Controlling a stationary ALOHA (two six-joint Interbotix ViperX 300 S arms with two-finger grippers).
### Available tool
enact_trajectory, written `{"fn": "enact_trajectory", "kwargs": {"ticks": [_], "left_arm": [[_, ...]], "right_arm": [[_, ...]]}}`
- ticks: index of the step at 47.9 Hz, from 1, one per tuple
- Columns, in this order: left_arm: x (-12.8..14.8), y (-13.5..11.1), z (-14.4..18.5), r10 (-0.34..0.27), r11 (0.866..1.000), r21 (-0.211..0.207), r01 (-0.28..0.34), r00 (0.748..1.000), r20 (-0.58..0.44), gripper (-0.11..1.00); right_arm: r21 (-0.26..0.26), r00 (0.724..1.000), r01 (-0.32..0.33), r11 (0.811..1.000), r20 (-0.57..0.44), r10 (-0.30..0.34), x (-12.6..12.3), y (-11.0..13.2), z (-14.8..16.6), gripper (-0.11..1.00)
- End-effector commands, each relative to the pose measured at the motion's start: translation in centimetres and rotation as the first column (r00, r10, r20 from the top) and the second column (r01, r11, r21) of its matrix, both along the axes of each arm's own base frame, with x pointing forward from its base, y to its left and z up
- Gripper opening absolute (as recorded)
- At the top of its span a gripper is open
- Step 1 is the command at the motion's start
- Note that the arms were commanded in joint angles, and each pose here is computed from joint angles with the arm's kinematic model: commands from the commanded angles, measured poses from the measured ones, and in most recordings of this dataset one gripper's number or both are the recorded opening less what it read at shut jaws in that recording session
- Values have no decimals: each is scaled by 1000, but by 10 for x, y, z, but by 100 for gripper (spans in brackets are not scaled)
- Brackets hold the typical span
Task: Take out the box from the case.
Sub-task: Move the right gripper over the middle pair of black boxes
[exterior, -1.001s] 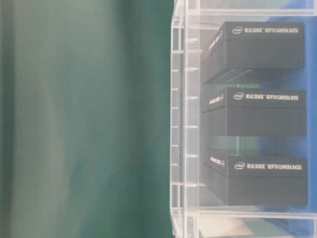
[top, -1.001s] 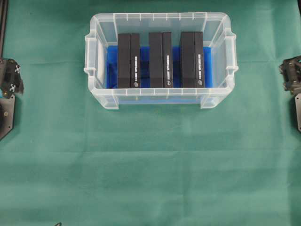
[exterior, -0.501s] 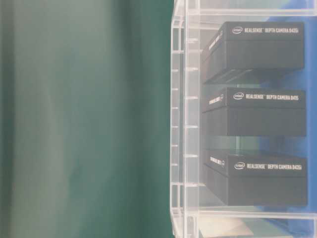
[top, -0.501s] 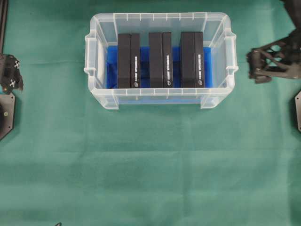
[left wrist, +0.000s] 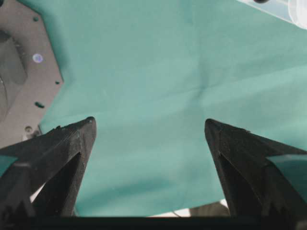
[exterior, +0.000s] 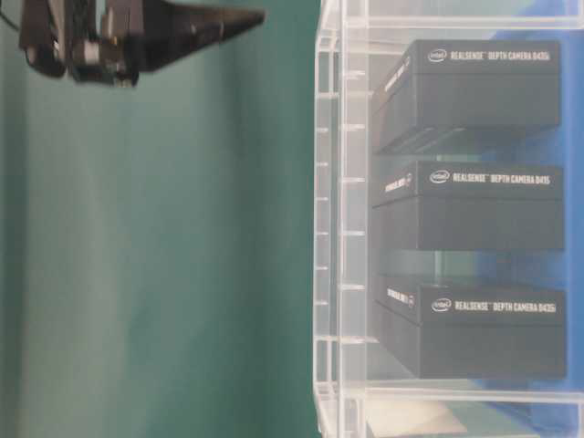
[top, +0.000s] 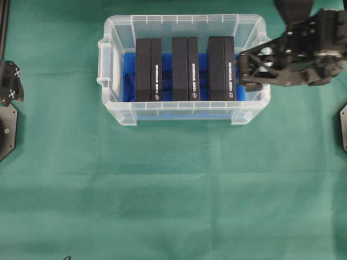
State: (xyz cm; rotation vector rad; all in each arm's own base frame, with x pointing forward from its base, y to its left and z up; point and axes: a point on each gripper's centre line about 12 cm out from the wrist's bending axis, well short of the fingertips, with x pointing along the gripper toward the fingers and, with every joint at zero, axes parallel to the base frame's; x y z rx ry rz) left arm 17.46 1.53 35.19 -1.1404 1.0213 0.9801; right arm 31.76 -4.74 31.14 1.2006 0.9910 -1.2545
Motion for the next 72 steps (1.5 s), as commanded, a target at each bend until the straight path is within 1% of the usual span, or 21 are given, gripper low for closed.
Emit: {"fn": "enact_trajectory", "kwargs": {"ticks": [1,14,23,32,42,53,59,72], "left_arm": [[0,3,3,10,1000,4,-10,1000,7,94],[0,5,3,-6,1000,14,6,1000,12,94],[0,6,3,-7,1000,15,7,1000,13,94],[-1,6,4,-7,1000,15,7,1000,16,94],[-3,6,4,-7,1000,15,7,1000,19,94],[-3,7,4,-6,1000,17,5,1000,19,94],[-3,6,4,-7,1000,15,7,1000,20,94],[-3,6,4,-6,1000,15,6,1000,22,94]], "right_arm": [[-6,999,-2,1000,54,2,11,-2,10,95],[-15,991,-17,1000,132,19,50,-5,9,95],[-9,990,-23,1000,136,24,72,-7,4,95],[-19,988,-62,998,144,64,94,-9,-1,95],[-25,983,-69,997,171,72,113,-11,-3,95],[-30,979,-77,997,189,82,126,-13,-5,95],[-33,979,-93,995,180,97,127,-13,-6,95],[-36,978,-93,995,183,98,128,-17,-6,95]]}}
